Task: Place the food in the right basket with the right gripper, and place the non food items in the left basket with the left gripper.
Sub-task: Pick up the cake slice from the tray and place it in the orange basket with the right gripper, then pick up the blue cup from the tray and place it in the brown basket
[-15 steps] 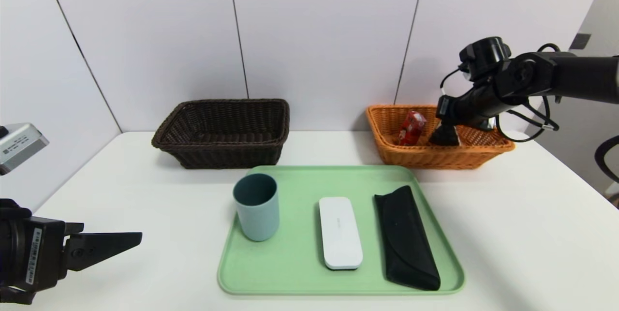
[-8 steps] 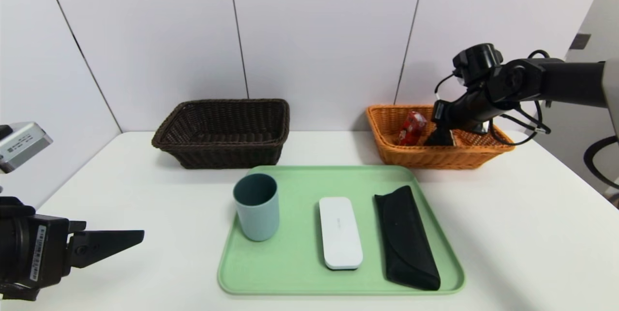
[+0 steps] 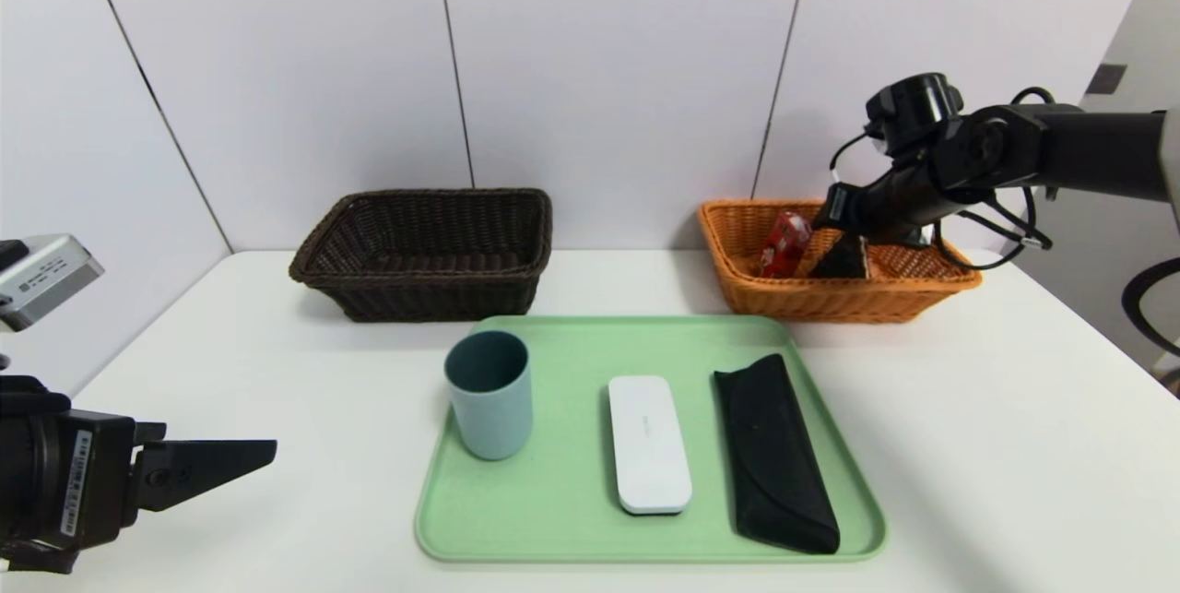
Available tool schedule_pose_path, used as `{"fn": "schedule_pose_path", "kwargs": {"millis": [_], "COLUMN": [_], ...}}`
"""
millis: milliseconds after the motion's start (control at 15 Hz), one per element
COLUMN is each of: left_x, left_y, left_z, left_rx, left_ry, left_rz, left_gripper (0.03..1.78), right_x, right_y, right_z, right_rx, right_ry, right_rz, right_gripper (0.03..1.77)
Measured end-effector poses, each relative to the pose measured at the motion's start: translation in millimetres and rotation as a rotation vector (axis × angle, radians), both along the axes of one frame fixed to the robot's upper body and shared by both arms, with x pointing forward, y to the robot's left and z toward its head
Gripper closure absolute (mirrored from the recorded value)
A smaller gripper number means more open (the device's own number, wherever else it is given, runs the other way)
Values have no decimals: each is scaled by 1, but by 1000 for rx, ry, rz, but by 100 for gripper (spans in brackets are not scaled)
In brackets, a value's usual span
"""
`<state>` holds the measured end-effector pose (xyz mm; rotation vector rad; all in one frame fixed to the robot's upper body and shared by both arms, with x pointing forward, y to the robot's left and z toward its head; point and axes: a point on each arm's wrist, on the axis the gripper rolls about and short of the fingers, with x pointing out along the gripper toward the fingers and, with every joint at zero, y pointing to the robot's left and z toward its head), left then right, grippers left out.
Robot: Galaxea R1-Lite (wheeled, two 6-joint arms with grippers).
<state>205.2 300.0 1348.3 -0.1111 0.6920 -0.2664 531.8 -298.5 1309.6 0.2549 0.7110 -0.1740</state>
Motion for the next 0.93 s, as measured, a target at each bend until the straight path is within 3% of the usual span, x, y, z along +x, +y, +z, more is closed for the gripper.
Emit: {"fn": "schedule_pose_path", "kwargs": {"millis": [533, 933], "left_x": [-1, 0], "left_y": [0, 0], "left_z": [1, 3], "left_rx": [-2, -10], "left_ry": [-4, -8], "left_rz": [0, -5], "left_gripper": [12, 12], "right_x": [-25, -78], "right_y": [0, 21], "right_z": [53, 102], "right_rx": [-70, -8], "right_ry": [-144, -176], "right_rz": [69, 116], "right_gripper": [26, 17]}}
